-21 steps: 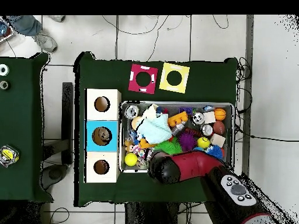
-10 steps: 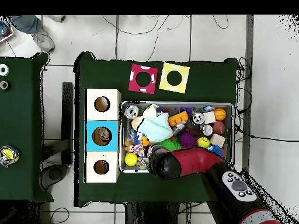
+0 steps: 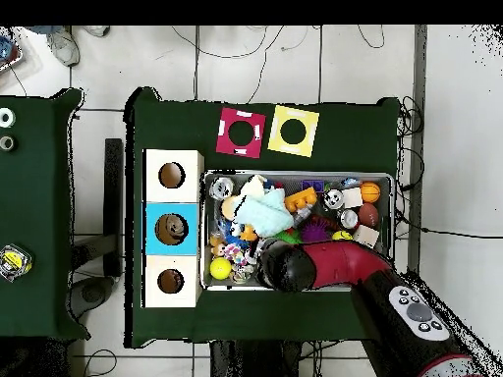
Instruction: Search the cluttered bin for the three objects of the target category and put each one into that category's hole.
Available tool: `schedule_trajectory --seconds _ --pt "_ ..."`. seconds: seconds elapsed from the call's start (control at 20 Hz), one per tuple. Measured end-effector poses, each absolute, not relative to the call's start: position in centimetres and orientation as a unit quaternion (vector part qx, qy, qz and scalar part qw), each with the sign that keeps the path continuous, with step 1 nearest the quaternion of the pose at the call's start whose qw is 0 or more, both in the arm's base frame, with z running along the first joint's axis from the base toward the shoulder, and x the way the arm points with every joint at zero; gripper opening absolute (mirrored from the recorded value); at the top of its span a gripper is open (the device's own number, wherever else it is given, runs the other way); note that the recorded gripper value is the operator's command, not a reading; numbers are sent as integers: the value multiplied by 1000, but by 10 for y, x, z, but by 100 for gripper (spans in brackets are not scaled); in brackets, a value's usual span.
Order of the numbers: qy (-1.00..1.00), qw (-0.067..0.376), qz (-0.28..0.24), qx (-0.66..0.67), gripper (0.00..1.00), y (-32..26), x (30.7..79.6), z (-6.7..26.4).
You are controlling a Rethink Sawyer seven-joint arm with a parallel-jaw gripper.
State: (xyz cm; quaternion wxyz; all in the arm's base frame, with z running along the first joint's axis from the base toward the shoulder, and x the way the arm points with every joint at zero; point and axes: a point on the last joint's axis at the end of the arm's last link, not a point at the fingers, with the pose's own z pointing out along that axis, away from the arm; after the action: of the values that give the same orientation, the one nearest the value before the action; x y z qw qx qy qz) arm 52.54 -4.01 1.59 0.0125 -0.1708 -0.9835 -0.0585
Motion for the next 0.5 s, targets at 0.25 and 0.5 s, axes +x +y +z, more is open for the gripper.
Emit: schedule_trajectory --seconds 0.25,0.5 --pt "-984 -4 -53 -171 100 -45 545 18" --pt "-985 -19 -44 -164 100 -40 563 18"
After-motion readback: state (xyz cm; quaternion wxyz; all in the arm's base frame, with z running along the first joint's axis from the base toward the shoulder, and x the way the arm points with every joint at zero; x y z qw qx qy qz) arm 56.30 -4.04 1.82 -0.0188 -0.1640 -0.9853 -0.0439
